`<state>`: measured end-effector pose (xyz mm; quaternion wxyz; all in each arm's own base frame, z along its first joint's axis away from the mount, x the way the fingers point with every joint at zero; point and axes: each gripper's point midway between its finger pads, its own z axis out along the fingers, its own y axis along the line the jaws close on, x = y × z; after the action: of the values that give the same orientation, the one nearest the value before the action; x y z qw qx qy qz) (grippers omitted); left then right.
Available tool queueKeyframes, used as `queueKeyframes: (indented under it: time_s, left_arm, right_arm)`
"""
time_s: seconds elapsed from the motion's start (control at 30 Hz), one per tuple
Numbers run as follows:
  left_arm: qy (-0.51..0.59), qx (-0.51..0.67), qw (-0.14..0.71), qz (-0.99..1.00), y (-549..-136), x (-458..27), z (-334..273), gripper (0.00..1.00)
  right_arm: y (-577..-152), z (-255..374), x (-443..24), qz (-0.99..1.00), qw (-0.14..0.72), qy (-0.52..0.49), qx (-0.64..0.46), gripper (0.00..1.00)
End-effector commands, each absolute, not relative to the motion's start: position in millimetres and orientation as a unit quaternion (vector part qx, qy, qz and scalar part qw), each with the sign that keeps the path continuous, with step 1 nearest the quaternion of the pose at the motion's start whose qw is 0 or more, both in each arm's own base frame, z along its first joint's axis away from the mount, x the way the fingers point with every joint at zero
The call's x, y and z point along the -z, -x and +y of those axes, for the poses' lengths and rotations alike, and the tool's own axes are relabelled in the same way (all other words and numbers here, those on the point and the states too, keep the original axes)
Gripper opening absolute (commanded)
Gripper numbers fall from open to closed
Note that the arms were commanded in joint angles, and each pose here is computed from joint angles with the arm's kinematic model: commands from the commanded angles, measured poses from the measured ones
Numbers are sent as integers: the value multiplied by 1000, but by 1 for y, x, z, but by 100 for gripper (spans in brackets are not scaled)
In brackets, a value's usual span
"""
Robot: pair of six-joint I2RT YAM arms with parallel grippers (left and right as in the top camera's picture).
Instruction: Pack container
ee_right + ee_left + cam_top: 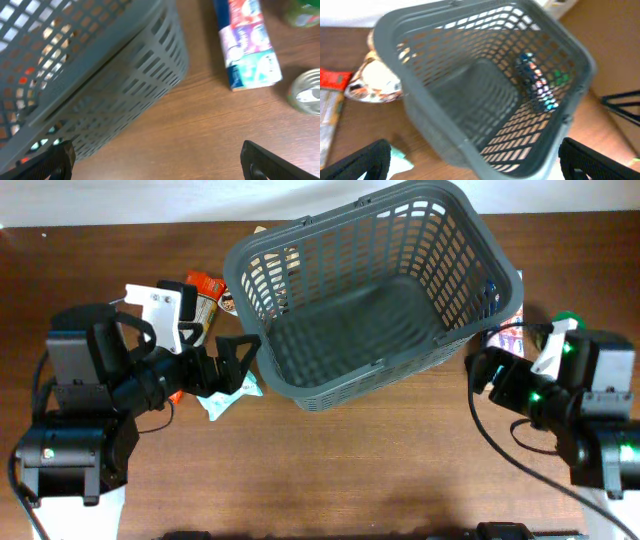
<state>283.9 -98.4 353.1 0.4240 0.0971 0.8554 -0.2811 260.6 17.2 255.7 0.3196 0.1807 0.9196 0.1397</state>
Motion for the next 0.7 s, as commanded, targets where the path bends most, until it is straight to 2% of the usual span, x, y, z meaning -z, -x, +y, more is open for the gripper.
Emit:
queueKeyframes:
  time_s: [0.0,0.03,0.1,0.13,0.17,0.27,0.4,0.53,0.67]
  left_arm:
    - [-131,317,436,832,-277,-371,-112,99]
    - [-132,316,439,831,-278,-373,-112,84]
    - [-135,315,446,827,-280,-375,-112,44]
    - [-135,313,449,826,-281,-377,-112,15]
    - [-133,309,452,826,-282,-377,-111,2]
    - [-121,298,450,833,-284,-374,-107,2]
    - [-120,276,426,853,-277,-359,-112,2]
    - [-158,220,390,880,-250,-336,-139,2]
    - [-134,180,361,905,-228,-311,-149,2]
  right_arm:
    - [-262,45,-271,919,327,-97,-197,100]
    - [-262,50,-280,916,339,-69,-204,83]
    - [-264,50,-299,908,367,-43,-198,41]
    - [-265,49,-312,903,384,-33,-191,4]
    - [-266,47,-323,898,399,-33,-184,4]
    - [-271,32,-353,884,441,-44,-147,4]
    - [-286,18,-370,879,460,-60,-109,4]
    - [-318,16,-351,899,420,-66,-107,3]
    - [-336,15,-330,917,378,-72,-105,4]
